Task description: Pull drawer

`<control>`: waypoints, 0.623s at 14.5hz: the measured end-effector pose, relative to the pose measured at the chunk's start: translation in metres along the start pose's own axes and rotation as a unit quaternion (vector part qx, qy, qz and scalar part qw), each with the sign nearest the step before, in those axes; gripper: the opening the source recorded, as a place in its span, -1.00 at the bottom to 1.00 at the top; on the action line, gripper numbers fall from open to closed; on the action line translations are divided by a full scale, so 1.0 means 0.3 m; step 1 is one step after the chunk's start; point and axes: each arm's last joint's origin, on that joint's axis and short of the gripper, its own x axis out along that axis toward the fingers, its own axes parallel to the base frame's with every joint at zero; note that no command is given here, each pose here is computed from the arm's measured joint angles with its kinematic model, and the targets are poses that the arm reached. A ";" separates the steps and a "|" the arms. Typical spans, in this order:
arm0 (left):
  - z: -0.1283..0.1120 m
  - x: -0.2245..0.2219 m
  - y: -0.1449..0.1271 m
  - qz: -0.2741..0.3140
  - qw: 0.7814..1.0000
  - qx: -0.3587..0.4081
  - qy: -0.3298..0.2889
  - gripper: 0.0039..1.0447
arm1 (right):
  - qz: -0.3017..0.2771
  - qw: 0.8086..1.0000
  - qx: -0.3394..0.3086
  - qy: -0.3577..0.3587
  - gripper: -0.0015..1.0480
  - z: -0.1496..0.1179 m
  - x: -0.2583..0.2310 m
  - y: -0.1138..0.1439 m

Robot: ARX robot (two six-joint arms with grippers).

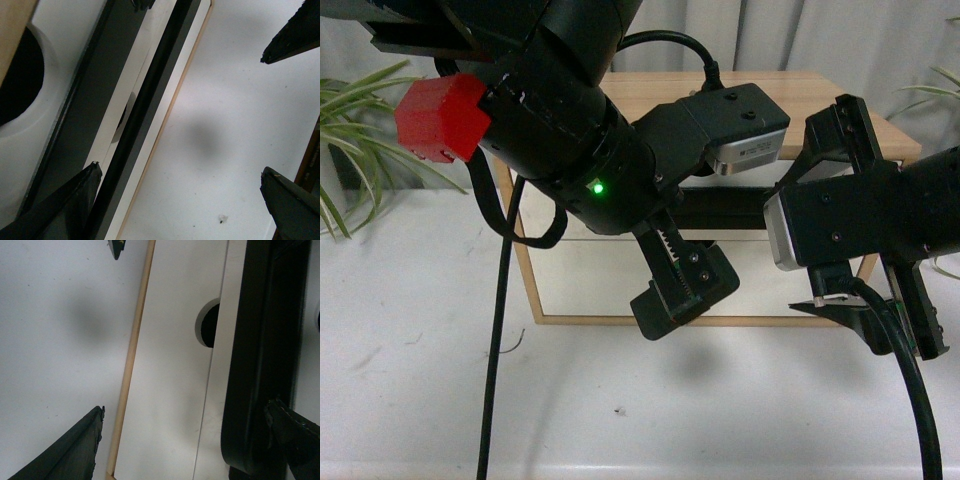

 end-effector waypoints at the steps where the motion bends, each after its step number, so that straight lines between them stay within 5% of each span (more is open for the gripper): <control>1: 0.000 0.005 -0.010 -0.002 1.000 0.004 -0.001 0.88 | 0.007 1.000 0.004 0.004 0.88 -0.005 0.009 0.017; 9: 0.015 0.028 -0.047 -0.008 1.000 0.016 -0.012 0.88 | 0.023 1.000 0.012 0.012 0.88 -0.001 0.005 0.065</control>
